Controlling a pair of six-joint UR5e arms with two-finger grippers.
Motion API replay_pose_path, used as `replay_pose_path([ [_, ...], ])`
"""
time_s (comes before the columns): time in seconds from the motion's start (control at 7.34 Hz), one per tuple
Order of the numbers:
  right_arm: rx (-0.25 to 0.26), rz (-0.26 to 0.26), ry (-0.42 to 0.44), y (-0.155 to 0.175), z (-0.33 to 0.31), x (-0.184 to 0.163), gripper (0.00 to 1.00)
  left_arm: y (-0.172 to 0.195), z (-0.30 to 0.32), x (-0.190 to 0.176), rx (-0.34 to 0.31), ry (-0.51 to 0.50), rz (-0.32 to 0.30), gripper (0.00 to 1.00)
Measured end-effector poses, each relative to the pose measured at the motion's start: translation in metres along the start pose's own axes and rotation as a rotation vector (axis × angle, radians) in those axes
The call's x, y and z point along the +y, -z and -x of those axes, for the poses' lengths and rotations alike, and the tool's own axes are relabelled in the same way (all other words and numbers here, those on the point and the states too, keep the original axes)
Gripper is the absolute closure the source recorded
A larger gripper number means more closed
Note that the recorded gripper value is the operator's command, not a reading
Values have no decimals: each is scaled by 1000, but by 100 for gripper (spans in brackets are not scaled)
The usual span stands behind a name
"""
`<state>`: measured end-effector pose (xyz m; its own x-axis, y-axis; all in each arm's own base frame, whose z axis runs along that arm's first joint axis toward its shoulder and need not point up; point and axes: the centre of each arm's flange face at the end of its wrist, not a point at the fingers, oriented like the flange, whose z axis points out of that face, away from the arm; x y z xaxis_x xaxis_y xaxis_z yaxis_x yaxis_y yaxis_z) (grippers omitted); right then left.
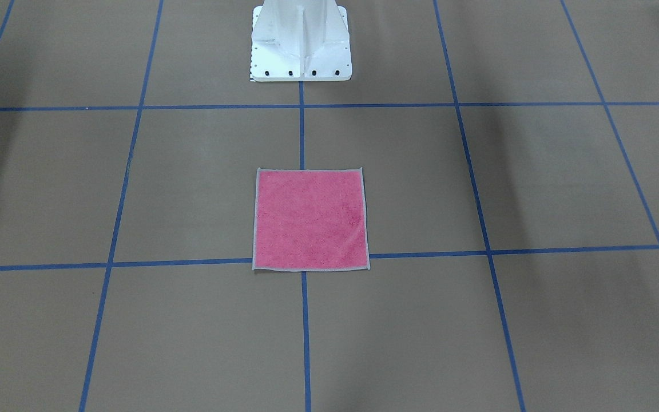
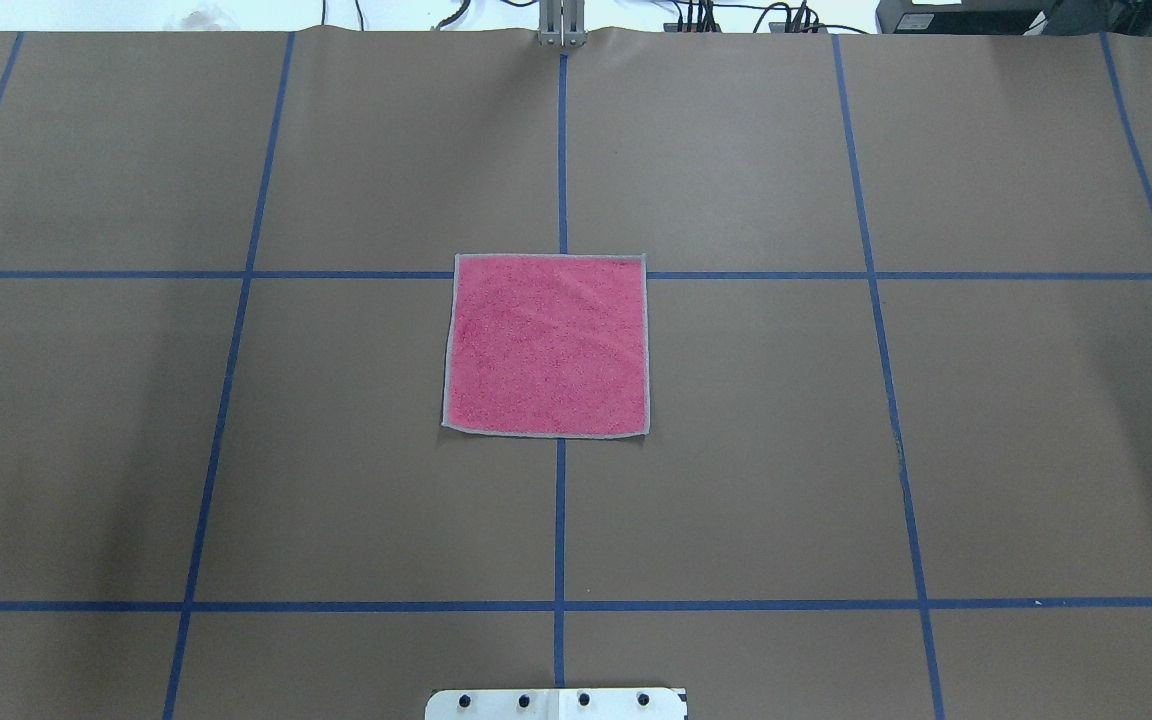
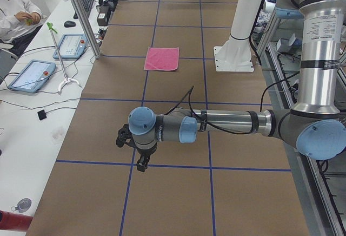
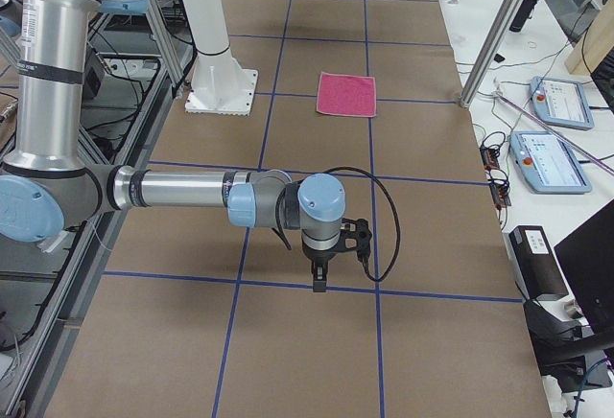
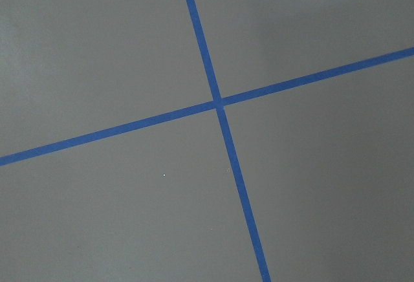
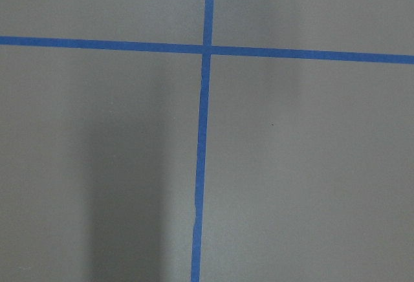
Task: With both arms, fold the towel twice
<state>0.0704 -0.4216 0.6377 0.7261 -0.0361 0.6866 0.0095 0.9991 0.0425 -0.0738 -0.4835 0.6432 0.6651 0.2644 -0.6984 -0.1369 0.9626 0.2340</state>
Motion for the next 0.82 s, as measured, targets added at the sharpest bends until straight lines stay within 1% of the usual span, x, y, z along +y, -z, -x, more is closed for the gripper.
replay_pose_path([
  [0.41, -1, 2, 1, -1, 0, 0, 0, 4, -4, -4, -1, 37, -8, 0],
  [0.68, -1, -3, 11, 0, 2, -2, 0, 10, -9, -6, -3, 26, -21, 0],
  [0.82, -3, -13, 21, 2, 4, -4, 0, 12, -12, -7, -5, 22, -25, 0],
])
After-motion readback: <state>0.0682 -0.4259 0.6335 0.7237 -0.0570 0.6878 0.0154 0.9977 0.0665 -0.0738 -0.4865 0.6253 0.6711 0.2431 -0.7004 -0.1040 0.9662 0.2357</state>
